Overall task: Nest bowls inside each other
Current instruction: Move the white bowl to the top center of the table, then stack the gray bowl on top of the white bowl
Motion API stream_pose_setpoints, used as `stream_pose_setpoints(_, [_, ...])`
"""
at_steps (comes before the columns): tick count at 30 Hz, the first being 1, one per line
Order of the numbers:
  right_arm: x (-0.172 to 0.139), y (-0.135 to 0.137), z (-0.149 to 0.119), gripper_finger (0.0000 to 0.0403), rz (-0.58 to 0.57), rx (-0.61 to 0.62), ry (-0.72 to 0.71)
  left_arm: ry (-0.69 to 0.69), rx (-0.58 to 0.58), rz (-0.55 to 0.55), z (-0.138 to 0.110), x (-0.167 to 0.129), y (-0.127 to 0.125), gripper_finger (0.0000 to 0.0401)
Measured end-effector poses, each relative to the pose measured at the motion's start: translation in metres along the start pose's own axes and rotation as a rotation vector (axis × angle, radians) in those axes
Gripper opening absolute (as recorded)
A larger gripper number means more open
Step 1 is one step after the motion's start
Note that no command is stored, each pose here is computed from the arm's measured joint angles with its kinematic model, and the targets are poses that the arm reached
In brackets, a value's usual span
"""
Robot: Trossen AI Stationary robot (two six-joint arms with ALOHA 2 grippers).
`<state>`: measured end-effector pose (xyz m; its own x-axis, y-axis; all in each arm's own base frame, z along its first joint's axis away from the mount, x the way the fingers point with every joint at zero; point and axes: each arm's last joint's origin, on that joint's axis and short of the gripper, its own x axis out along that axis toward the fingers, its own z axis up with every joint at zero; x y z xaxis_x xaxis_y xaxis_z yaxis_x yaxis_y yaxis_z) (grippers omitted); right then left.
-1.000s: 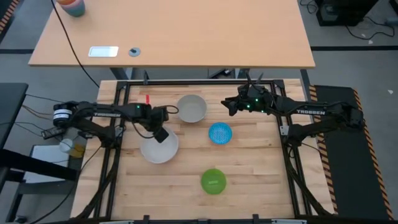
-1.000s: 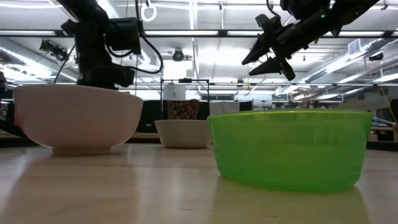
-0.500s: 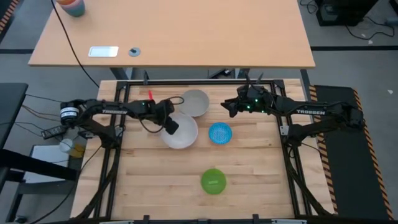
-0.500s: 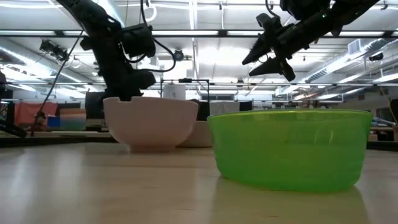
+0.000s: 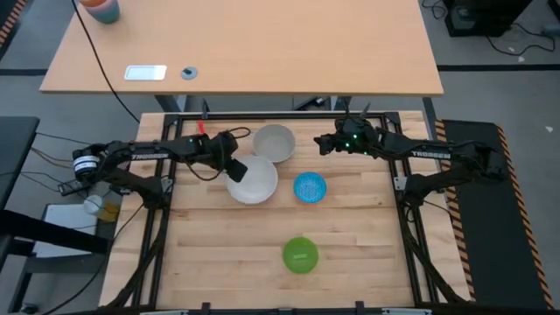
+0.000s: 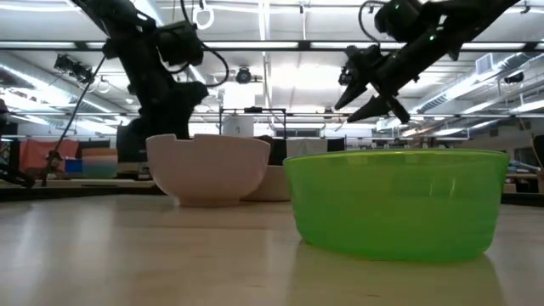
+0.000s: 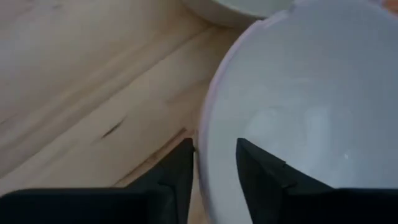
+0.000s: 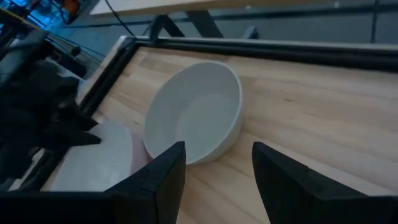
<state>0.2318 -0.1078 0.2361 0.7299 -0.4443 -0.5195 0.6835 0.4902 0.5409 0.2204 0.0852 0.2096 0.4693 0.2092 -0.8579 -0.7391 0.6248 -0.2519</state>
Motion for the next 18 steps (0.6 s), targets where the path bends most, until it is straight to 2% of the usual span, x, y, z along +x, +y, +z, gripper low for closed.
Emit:
stream_pose_setpoints(4, [0.018,-0.006,-0.004,0.0193,0.001,0.028,0.046,-0.015,-0.017,-0.01,-0.003,-0.017,0.003,0.0155])
stream_pose_setpoints(8, [0.035,-0.011,-0.012,0.0193,-0.03,0.063,0.092,-0.017,-0.093,-0.012,-0.01,-0.035,0.007,0.017])
stream_pose_setpoints(13, [0.055,-0.013,-0.02,0.0193,0.013,0.078,0.142,-0.102,-0.149,-0.132,-0.016,-0.062,0.0,0.0173])
stream_pose_setpoints(15, [0.062,-0.014,-0.022,0.0193,-0.012,0.089,0.168,-0.161,-0.16,-0.179,-0.017,-0.073,-0.003,0.0173])
stream_pose_setpoints(18, [0.073,-0.012,-0.019,0.0193,-0.039,0.076,0.213,-0.219,-0.177,-0.189,-0.021,-0.085,-0.003,0.0174])
